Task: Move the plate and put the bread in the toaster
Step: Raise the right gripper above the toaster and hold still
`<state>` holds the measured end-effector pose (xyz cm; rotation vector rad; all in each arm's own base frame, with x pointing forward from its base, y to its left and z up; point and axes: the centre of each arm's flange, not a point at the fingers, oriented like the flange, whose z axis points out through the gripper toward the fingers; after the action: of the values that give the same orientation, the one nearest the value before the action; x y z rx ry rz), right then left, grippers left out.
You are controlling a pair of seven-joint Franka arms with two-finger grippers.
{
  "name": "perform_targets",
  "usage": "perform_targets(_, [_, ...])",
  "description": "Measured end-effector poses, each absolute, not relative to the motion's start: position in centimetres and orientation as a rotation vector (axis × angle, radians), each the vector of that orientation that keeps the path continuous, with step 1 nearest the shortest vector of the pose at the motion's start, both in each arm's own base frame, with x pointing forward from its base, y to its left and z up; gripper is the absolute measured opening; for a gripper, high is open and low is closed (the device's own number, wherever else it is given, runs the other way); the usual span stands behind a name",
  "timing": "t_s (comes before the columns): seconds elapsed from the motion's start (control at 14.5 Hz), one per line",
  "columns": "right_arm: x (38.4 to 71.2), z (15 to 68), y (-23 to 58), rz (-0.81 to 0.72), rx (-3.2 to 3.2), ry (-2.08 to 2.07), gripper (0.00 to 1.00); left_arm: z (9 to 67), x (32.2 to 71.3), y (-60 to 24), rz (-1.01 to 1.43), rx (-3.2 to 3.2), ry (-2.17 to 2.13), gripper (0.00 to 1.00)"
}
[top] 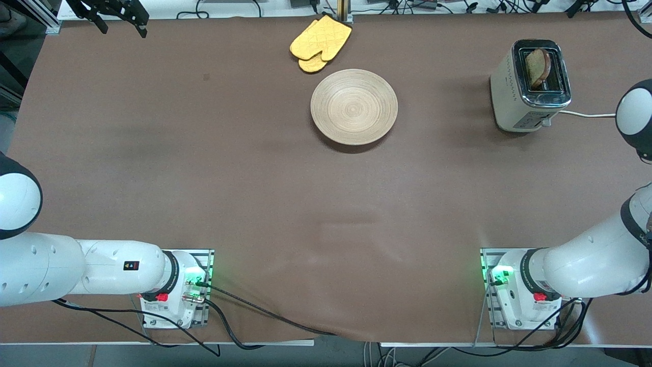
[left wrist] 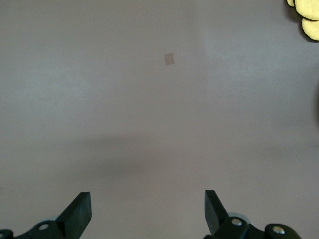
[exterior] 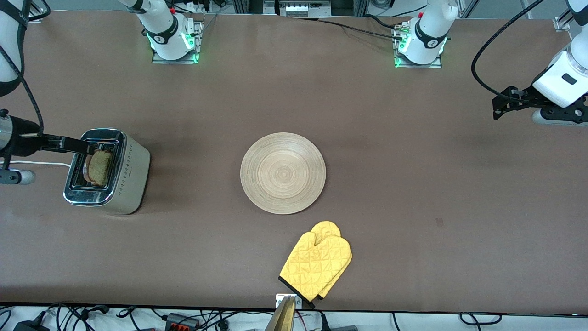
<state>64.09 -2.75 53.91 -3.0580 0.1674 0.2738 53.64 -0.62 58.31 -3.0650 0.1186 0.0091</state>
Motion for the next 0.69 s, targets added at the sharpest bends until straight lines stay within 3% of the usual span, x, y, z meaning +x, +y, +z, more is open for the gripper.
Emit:
perform_targets(0.28, [63.4, 55.5, -2.6, 0.158, -3.099, 0.144, 1.0, 58.3, 53.6, -0.6, 0.009, -3.065, 0.119, 1.0])
perform_targets(0.69, [63.1, 55.7, 1.3, 0.155, -3.195, 0.009, 1.0, 58.3, 53.6, -0.6, 0.009, -3.065, 0.118, 1.0])
